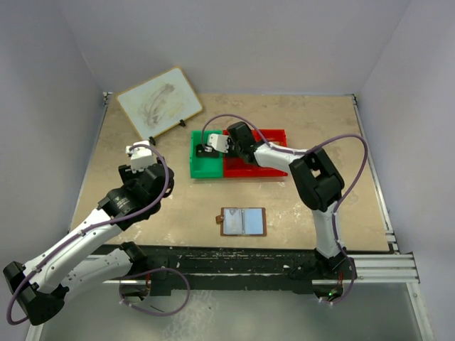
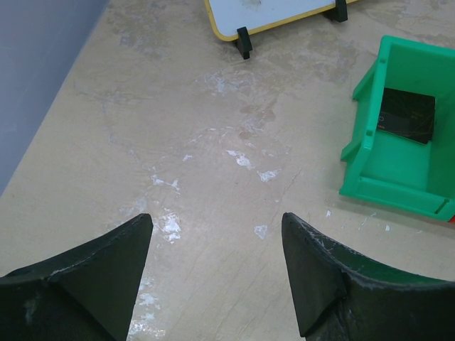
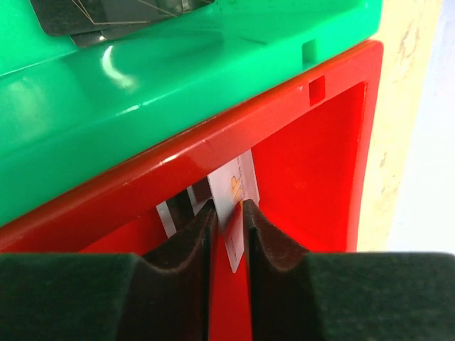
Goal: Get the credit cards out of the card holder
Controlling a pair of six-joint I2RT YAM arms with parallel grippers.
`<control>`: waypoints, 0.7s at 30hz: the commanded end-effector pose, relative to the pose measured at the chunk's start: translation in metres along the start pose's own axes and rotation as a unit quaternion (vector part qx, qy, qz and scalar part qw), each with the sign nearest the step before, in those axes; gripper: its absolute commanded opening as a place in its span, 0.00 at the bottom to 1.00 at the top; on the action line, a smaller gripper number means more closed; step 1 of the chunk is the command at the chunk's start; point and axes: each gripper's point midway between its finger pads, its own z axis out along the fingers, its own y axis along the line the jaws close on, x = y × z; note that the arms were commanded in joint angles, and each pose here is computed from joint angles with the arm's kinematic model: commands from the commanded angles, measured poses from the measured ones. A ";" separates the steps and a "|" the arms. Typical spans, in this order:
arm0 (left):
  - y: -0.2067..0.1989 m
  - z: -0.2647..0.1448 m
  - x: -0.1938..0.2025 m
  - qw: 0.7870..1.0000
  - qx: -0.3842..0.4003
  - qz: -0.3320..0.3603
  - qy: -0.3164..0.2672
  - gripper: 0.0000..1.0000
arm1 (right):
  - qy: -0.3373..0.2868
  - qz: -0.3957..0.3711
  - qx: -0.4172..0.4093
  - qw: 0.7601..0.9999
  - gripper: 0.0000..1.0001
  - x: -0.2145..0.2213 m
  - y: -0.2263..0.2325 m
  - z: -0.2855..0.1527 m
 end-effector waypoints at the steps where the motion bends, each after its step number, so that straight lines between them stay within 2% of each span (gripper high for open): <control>1: 0.000 -0.002 -0.015 1.000 0.000 -0.022 -0.018 0.71 | -0.019 0.012 0.015 1.000 0.28 -0.012 -0.023 -0.015; 5: 0.000 -0.002 -0.015 1.000 0.001 -0.021 -0.017 0.70 | -0.020 0.019 0.018 0.999 0.31 -0.012 -0.025 -0.020; 7: -0.001 -0.002 -0.015 1.000 0.001 -0.020 -0.016 0.70 | -0.023 0.024 0.017 0.999 0.37 -0.014 -0.027 -0.024; 15: -0.002 -0.002 -0.013 1.000 0.002 -0.018 -0.014 0.70 | -0.063 0.066 0.014 0.996 0.40 -0.031 -0.036 -0.049; 18: -0.002 -0.001 -0.013 1.000 0.002 -0.016 -0.013 0.70 | -0.085 0.100 0.023 0.991 0.42 -0.039 -0.042 -0.062; 21: -0.003 -0.001 -0.012 1.000 0.002 -0.016 -0.012 0.70 | -0.108 0.168 0.015 0.980 0.42 -0.049 -0.041 -0.073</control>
